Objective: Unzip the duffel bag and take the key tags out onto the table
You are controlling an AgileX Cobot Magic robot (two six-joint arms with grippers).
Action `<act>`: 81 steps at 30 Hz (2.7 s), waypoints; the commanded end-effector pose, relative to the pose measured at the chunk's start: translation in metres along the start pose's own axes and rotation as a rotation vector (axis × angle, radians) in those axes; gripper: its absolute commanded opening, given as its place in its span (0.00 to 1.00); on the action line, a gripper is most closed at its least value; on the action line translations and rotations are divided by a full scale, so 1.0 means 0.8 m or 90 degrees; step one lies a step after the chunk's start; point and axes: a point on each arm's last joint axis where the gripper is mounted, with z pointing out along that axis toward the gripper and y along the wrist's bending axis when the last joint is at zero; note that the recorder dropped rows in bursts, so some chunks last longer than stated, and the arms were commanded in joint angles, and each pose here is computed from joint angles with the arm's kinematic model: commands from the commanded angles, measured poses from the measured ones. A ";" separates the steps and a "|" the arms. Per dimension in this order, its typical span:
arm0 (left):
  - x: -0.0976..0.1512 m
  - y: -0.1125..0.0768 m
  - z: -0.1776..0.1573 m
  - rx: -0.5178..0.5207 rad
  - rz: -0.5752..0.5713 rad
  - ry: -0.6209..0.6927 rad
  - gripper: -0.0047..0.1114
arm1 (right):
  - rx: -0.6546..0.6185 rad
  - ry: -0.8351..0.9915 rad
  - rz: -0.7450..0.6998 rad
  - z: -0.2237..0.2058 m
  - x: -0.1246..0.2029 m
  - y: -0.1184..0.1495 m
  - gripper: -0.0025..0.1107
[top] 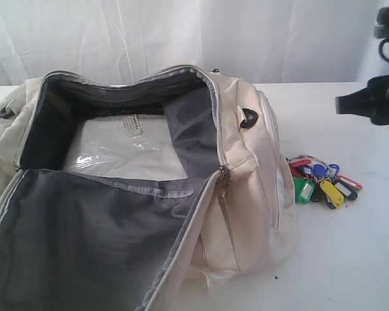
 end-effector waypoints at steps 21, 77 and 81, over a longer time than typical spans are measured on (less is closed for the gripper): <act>-0.033 0.004 0.037 0.014 -0.083 -0.324 0.04 | -0.138 -0.357 0.137 -0.220 0.127 -0.114 0.02; 0.001 0.021 0.069 -0.133 -0.088 -0.326 0.04 | -0.156 -0.223 0.065 -0.207 0.181 -0.107 0.02; 0.018 0.031 0.087 -0.194 -0.108 -0.394 0.04 | -0.156 -0.223 0.065 -0.207 0.181 -0.107 0.02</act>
